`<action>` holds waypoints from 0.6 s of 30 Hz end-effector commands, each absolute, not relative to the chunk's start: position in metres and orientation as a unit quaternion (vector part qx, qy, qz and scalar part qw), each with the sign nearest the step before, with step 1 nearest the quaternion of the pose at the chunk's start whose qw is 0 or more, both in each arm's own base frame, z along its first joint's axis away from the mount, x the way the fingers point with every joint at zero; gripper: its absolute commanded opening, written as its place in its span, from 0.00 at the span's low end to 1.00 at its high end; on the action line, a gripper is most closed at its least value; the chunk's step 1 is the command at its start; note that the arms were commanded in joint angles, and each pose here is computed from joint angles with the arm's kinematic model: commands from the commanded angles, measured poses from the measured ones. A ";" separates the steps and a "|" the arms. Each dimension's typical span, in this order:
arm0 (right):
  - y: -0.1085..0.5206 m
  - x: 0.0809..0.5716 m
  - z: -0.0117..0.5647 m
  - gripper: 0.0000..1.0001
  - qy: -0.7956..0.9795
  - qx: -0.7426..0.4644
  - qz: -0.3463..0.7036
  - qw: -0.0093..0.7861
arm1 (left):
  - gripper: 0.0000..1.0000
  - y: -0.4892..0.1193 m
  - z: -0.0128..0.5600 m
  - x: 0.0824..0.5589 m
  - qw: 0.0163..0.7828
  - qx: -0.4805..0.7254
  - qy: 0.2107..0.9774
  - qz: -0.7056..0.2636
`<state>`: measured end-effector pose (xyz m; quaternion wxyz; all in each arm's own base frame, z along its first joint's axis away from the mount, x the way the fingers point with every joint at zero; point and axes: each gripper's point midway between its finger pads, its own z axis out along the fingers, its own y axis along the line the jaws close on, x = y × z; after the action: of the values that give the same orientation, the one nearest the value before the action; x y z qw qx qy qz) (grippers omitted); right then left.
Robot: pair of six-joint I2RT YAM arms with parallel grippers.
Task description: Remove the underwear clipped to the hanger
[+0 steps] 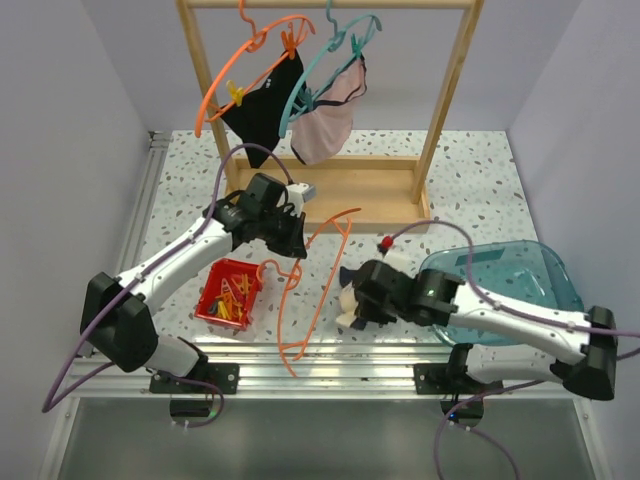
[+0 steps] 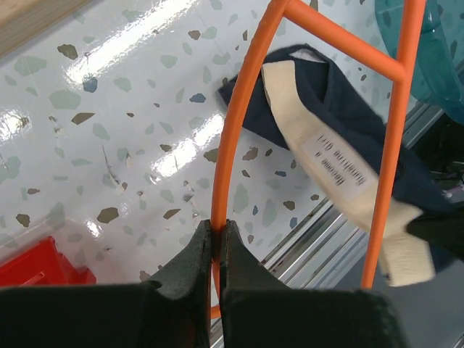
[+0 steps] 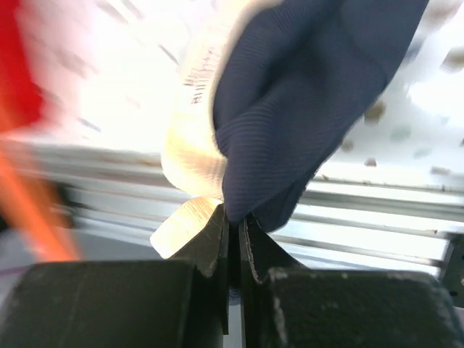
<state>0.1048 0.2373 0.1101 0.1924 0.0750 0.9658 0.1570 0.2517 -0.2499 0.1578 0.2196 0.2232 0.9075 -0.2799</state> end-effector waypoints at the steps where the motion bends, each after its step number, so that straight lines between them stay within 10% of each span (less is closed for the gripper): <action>1: 0.182 0.153 0.178 0.00 0.936 0.120 0.106 0.313 | 0.00 -0.260 0.190 0.253 0.249 0.240 0.887 -0.306; 18: 0.038 0.188 0.353 0.00 0.799 0.239 -0.006 0.551 | 0.00 -0.275 0.204 0.260 0.249 0.257 0.880 -0.311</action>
<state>0.2024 0.1108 0.3316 0.5009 0.2491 0.8221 0.1055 0.2605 -0.2624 0.1850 0.2407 0.2329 0.8957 -0.2925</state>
